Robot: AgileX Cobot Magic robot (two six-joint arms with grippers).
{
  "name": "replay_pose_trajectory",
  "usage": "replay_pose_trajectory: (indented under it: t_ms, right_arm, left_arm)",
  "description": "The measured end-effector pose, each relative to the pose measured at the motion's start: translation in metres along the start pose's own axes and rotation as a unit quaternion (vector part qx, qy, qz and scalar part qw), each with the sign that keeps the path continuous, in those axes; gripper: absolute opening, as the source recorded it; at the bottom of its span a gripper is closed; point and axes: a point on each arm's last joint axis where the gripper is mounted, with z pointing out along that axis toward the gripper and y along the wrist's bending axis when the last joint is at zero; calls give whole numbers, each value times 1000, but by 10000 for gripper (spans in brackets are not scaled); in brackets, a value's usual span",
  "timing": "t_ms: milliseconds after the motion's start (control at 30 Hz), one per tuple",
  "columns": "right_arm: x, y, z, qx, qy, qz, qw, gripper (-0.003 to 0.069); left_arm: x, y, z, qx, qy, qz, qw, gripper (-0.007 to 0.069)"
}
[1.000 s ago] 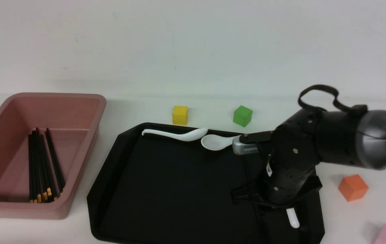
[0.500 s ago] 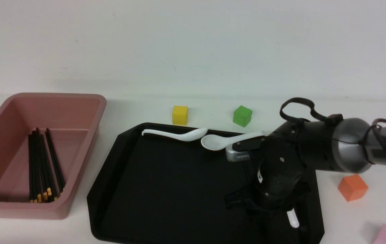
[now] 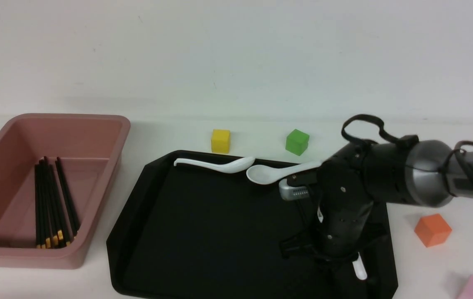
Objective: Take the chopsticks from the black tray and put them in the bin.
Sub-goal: Use the right arm to grab a pair of chopsticks, then use the right arm to put the chopsticks into the lunch box
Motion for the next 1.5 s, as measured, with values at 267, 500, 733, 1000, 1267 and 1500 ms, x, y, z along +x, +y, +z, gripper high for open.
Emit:
replay_pose_trajectory:
  t_ms: [267,500,733,1000,1267,1500]
  right_arm:
    - [0,18,-81,-90,-8,-40,995,99]
    - [10,76,-132,-245,-58,-162,954,99]
    - [15,141,-153,-333,-95,-242,906,99]
    - [-30,199,-136,-374,-222,-217,874,99]
    - [-56,233,-91,-415,-301,-112,851,99]
    - [-63,242,-76,-419,-353,-61,834,99]
  left_arm:
    - [0,0,0,0,0,0,1000,238]
    - [0,0,0,0,0,0,1000,238]
    - [0,0,0,0,0,0,1000,238]
    - [0,0,0,0,0,0,1000,238]
    - [0,0,0,0,0,0,1000,238]
    - [0,0,0,0,0,0,1000,238]
